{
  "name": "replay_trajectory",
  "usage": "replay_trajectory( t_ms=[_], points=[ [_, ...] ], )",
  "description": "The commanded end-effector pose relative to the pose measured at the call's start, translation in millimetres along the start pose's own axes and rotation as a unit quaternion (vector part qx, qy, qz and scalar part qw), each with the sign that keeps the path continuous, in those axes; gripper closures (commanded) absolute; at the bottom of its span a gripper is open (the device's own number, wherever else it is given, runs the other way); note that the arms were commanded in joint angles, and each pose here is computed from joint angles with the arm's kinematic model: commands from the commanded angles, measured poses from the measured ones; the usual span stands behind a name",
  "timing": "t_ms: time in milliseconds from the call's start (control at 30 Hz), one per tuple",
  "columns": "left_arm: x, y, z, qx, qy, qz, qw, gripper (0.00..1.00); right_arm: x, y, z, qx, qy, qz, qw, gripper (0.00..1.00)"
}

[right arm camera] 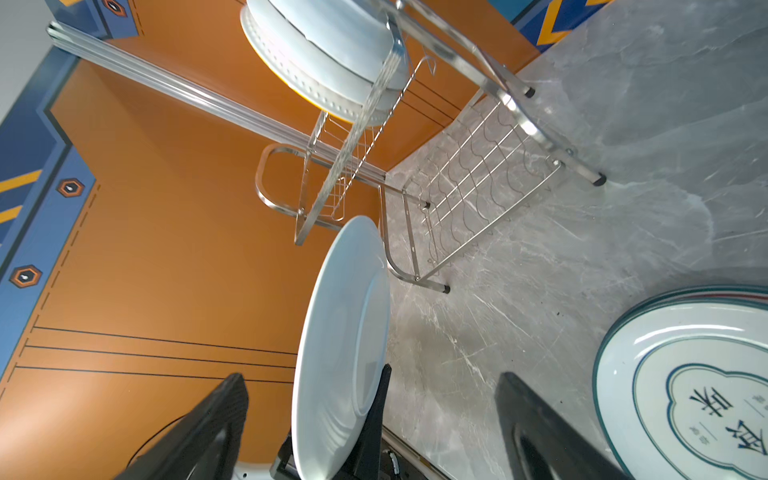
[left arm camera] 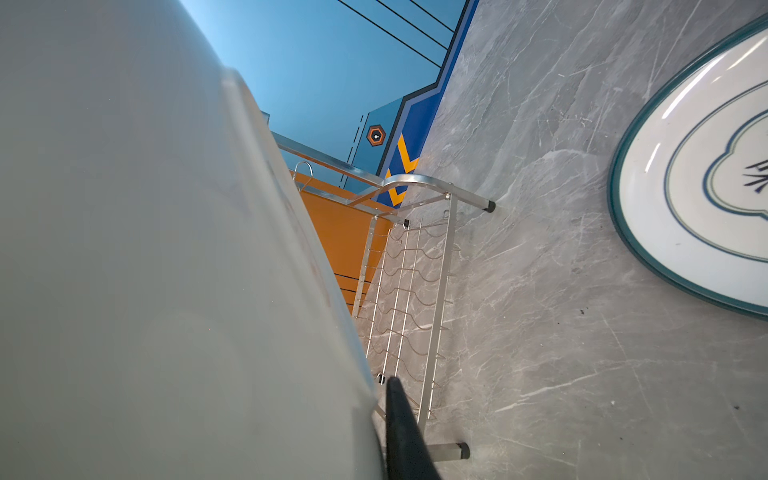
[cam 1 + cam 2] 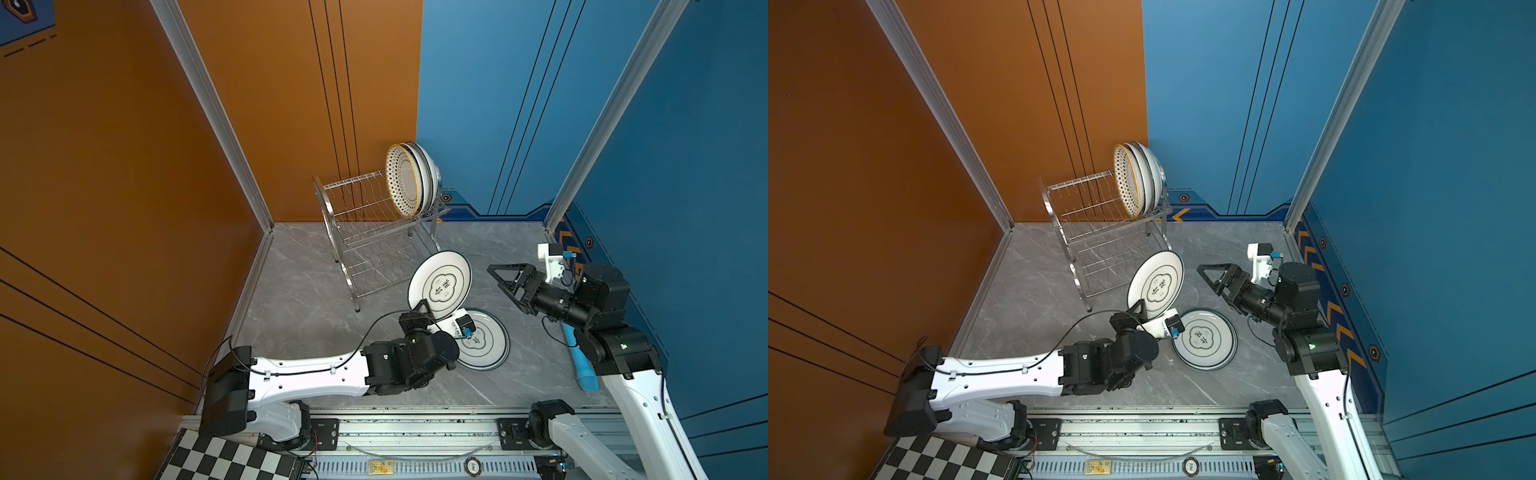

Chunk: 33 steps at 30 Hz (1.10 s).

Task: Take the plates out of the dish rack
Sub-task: 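Grasp the plate rim with the right gripper while the left gripper holds it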

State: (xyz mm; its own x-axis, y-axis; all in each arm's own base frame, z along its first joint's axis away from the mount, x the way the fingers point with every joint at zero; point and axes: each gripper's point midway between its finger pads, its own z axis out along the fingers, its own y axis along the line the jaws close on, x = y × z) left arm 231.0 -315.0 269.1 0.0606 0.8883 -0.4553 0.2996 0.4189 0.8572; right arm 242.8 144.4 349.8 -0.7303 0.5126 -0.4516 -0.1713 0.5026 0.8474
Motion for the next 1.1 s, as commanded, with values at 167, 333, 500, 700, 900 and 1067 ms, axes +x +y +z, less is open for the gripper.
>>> replay_trajectory(
  t_ms=[167,333,500,700,900,1067],
  points=[
    [6,-23,16,0.023,0.019,0.002,1.000,1.00,7,-17,15,0.070,0.006,-0.043,0.997,0.12],
    [8,-30,22,0.025,0.027,0.005,0.999,1.00,11,-20,23,0.075,0.020,-0.046,0.996,0.18],
    [5,-29,25,0.016,0.026,0.005,1.000,1.00,24,-35,39,0.112,0.053,-0.064,0.990,0.30],
    [4,-35,33,0.007,0.036,0.024,0.999,1.00,29,-40,47,0.129,0.063,-0.077,0.987,0.39],
    [4,-40,41,-0.001,0.047,0.032,0.998,1.00,35,-43,53,0.133,0.077,-0.079,0.985,0.56],
    [4,-37,41,-0.005,0.045,0.029,0.999,1.00,39,-53,56,0.149,0.085,-0.079,0.982,0.58]
  ],
)
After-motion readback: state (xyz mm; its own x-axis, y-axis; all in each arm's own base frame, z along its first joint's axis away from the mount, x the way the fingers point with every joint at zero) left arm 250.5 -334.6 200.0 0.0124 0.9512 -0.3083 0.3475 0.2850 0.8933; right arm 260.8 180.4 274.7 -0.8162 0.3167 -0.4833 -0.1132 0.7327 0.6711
